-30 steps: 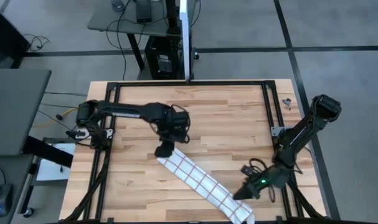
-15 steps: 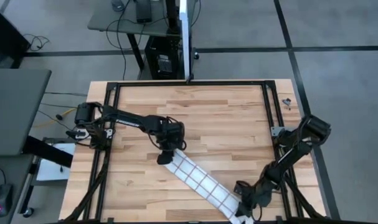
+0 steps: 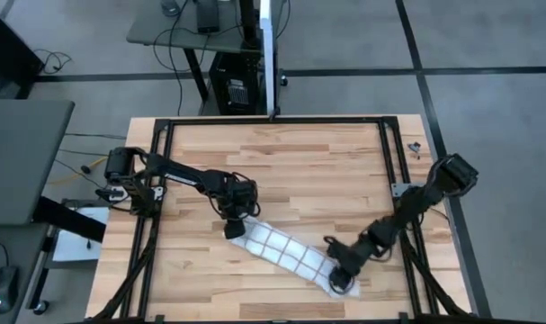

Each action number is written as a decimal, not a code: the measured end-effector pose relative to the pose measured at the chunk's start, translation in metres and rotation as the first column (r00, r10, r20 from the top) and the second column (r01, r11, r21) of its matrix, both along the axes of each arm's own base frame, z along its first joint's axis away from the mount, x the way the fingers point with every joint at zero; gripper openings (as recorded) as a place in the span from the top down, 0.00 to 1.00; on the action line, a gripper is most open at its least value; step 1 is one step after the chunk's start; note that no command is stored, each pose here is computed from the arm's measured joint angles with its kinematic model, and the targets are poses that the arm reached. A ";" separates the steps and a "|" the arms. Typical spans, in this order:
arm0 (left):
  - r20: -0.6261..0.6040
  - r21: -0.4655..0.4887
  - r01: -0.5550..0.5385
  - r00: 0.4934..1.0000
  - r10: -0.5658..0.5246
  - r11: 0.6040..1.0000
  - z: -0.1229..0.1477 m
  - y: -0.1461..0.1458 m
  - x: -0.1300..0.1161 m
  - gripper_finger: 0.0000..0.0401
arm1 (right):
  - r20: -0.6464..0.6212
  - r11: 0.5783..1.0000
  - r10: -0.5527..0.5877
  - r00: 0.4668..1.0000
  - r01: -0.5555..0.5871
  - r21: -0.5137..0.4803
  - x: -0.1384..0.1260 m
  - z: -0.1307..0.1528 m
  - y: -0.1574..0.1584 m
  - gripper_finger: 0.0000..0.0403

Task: Roll towel
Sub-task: Fold the white towel

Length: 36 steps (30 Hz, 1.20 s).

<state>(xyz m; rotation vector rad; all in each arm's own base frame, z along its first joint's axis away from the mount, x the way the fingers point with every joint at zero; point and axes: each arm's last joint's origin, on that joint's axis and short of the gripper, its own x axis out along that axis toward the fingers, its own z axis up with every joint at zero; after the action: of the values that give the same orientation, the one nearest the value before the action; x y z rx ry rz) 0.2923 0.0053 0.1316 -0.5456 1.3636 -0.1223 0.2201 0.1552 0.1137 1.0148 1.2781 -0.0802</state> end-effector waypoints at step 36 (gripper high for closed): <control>0.169 0.314 0.036 0.981 -0.093 0.949 0.040 0.074 -0.020 0.71 | 0.013 0.820 0.092 0.996 -0.069 -0.568 -0.013 0.026 -0.073 0.69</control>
<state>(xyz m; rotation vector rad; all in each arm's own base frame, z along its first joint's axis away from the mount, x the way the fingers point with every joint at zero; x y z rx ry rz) 0.2719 0.0798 0.1714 -0.2194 1.1927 -0.0095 0.2067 0.0826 0.1401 0.4399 1.1558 -0.3553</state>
